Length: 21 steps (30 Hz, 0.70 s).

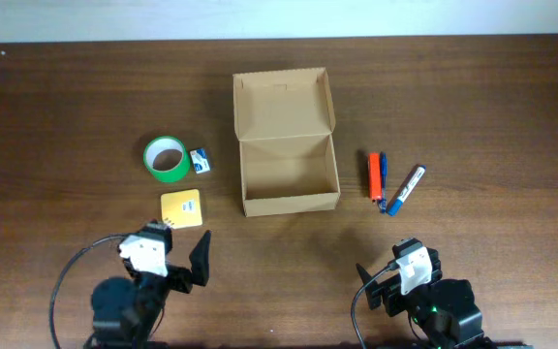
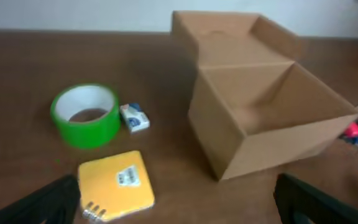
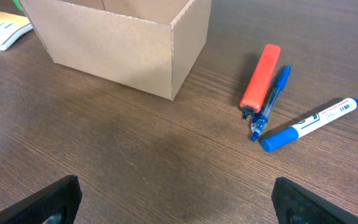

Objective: Pack container
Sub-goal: 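Move the left gripper to the green tape roll and grasp it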

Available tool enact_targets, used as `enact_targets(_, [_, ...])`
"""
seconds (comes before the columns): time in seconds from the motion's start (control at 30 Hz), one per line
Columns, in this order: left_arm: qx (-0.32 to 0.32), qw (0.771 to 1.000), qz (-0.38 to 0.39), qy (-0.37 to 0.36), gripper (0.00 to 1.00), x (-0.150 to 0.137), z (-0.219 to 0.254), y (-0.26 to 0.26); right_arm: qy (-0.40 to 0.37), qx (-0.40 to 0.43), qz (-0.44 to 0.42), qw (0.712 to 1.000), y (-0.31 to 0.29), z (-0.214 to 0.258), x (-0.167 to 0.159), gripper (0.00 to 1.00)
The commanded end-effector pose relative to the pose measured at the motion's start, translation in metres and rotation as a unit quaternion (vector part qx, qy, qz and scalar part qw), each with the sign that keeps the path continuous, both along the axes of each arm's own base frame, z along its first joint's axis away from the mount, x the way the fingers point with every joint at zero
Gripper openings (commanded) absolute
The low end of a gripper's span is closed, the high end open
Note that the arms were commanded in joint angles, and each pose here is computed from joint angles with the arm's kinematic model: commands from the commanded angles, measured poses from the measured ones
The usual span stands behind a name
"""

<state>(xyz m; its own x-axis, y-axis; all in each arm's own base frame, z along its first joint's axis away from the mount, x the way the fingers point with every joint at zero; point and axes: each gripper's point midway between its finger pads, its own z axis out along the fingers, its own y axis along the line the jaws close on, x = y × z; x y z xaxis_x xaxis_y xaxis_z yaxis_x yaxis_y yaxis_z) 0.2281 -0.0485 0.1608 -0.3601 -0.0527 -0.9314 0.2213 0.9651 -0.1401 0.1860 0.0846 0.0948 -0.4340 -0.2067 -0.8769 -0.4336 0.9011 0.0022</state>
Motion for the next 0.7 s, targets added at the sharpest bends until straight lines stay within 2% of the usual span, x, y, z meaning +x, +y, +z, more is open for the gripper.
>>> enact_targets(0.0, [0.025, 0.999, 0.037, 0.016, 1.00, 0.011, 0.020, 0.014, -0.003, -0.004, -0.005, 1.000, -0.002, -0.001, 0.001, 0.99])
enact_targets(0.27, [0.080, 0.980, 0.100, 0.154, 1.00, 0.061, 0.022, 0.038, -0.003, -0.004, -0.005, 1.000, -0.002, -0.001, 0.001, 0.99])
enact_targets(0.43, [0.112, 0.971, 0.093, 0.188, 1.00, 0.094, 0.023, 0.039, -0.003, -0.004, -0.005, 1.000, -0.002, -0.001, 0.001, 0.99])
enact_targets(0.5, [0.144, 0.961, 0.110, 0.207, 1.00, 0.107, 0.016, 0.049, -0.004, -0.004, -0.004, 1.000, -0.002, -0.001, 0.001, 0.99])
enact_targets(0.67, [0.159, 0.947, 0.110, 0.257, 1.00, 0.135, -0.009, 0.051, -0.003, -0.004, -0.005, 1.000, -0.002, -0.001, 0.001, 0.99])
